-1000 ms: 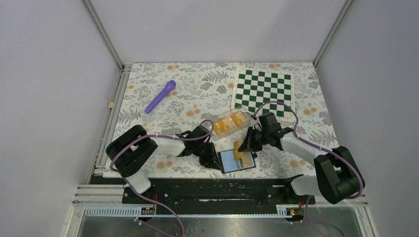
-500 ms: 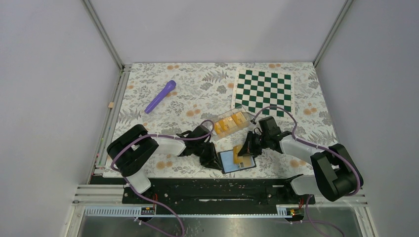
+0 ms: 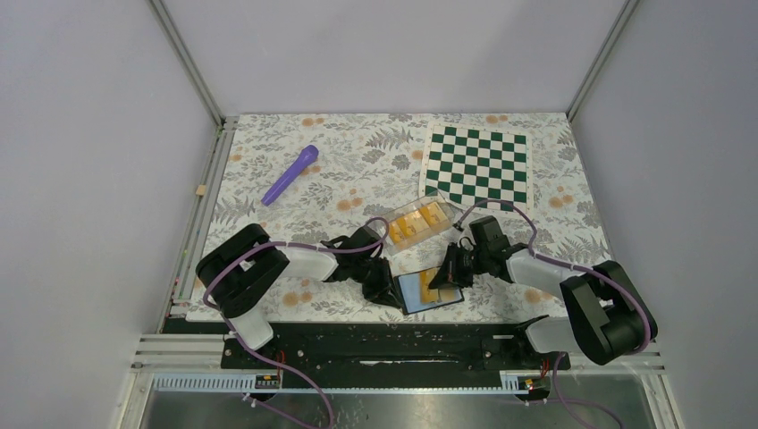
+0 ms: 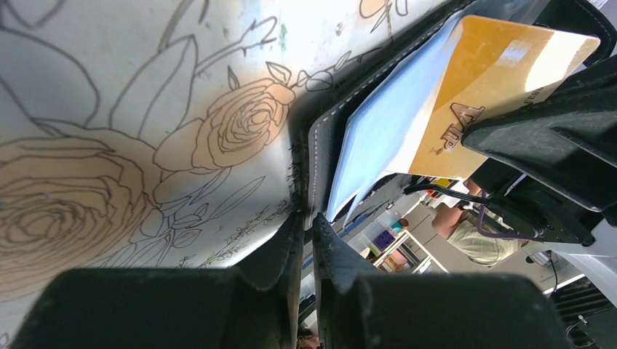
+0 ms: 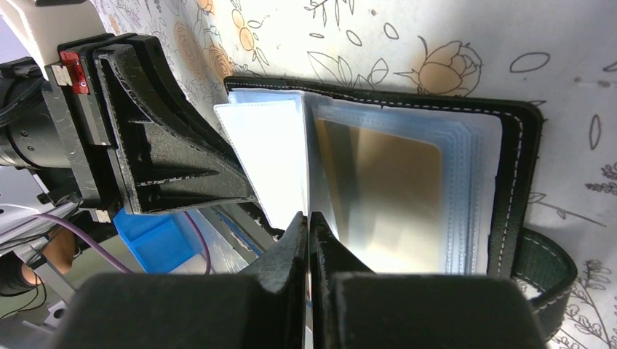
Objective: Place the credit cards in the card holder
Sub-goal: Insert the credit card into the card holder.
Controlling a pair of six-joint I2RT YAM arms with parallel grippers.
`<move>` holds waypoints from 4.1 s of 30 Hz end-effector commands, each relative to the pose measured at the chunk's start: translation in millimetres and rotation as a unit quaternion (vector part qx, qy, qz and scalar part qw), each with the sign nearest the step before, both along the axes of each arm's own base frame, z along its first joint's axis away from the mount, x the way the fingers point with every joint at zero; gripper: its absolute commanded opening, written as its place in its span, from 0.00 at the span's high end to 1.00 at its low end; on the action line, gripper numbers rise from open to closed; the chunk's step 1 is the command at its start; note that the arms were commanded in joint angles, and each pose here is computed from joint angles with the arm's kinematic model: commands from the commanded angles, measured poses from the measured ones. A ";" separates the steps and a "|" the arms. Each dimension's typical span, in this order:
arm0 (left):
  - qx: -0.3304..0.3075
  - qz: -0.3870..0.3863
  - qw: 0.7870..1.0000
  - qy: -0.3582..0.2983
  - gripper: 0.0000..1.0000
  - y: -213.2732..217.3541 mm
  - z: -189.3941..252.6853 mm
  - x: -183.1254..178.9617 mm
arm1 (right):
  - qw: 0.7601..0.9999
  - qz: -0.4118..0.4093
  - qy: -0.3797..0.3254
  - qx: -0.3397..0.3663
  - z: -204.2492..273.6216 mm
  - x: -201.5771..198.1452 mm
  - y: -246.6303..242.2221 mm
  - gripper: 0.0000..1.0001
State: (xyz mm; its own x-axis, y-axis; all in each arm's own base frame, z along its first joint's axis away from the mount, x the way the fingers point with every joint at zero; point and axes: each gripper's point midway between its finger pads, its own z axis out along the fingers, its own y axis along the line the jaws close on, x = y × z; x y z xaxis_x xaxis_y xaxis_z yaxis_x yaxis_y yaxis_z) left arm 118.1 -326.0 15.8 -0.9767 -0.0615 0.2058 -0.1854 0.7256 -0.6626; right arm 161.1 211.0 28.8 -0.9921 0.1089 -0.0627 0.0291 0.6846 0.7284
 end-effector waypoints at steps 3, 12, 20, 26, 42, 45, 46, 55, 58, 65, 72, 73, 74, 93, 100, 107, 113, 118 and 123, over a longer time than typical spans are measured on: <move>0.055 -0.001 0.998 -0.018 0.89 12.4 -24.2 1.5 | 1.000 -0.001 0.029 -0.006 -0.5 -14.2 -5.2 1.00; 0.069 -0.006 0.997 -0.023 0.90 14.4 -24.2 3.2 | 0.999 0.011 0.040 -0.010 1.2 -19.7 -7.0 1.00; 0.075 -0.014 0.997 -0.025 0.90 13.9 -24.3 2.4 | 0.998 0.050 0.038 -0.003 6.2 -10.3 0.8 1.00; 0.076 -0.016 0.997 -0.026 0.90 13.1 -24.0 2.2 | 0.997 0.060 0.045 -0.031 -0.7 -6.7 -4.0 0.93; 0.112 -0.023 0.992 -0.046 0.90 21.1 -23.3 8.7 | 0.997 0.071 0.011 -0.031 13.5 3.6 -1.9 1.00; 0.128 -0.030 0.990 -0.053 0.90 24.4 -22.6 11.4 | 0.997 0.066 -0.002 -0.027 18.1 9.4 0.2 1.00; 0.130 -0.030 0.990 -0.054 0.90 24.9 -23.0 11.6 | 0.997 0.066 -0.002 -0.026 18.6 10.8 1.1 1.00; 0.132 -0.036 0.989 -0.050 0.90 24.2 -26.7 10.6 | 0.995 0.090 0.031 -0.006 11.2 3.5 6.7 1.00; 0.133 -0.035 0.989 -0.049 0.91 24.7 -27.0 10.6 | 0.995 0.097 0.031 -0.003 13.6 0.4 6.3 1.00; 0.135 -0.037 0.989 -0.050 0.91 25.1 -28.5 10.6 | 0.993 0.107 0.035 0.032 25.8 -0.7 14.7 1.00; 0.140 -0.038 0.988 -0.051 0.91 25.9 -28.6 11.2 | 0.990 0.117 0.062 0.040 25.5 -3.7 17.0 1.00; 0.140 -0.038 0.988 -0.051 0.91 26.2 -28.7 11.5 | 0.991 0.116 0.065 0.035 23.6 -4.2 15.9 1.00; 0.140 -0.038 0.988 -0.052 0.91 26.0 -28.3 11.8 | 0.991 0.114 0.068 0.027 21.2 -4.6 14.0 0.98; 0.148 -0.043 0.986 -0.055 0.92 26.3 -28.1 13.9 | 0.989 0.114 0.045 -0.082 -2.5 1.6 -10.7 0.52; 0.150 -0.045 0.986 -0.055 0.92 26.7 -28.7 13.2 | 0.988 0.118 0.023 -0.092 -3.9 6.0 -8.4 0.51; 0.153 -0.047 0.986 -0.055 0.93 26.5 -29.2 14.1 | 0.987 0.103 -0.003 -0.126 -7.1 16.7 -16.2 0.45; 0.162 -0.045 0.984 -0.060 0.93 28.8 -29.0 16.0 | 0.985 0.092 -0.021 -0.141 -8.6 24.4 -19.5 0.44; 0.166 -0.050 0.983 -0.061 0.93 28.1 -28.9 17.5 | 0.986 0.078 -0.035 -0.145 -11.3 29.9 -20.1 0.46; 0.168 -0.051 0.983 -0.061 0.93 28.5 -29.2 17.6 | 0.985 0.072 -0.042 -0.148 -13.9 36.3 -19.2 0.44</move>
State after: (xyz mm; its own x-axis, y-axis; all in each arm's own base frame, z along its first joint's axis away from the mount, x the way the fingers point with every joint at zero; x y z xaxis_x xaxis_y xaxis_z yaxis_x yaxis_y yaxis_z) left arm 124.9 -321.5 14.9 -0.9902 0.0242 0.1377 -0.0529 0.8469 -0.5292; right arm 180.1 200.8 26.2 -0.9944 -0.0785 -0.0707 -0.1048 0.8157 0.5689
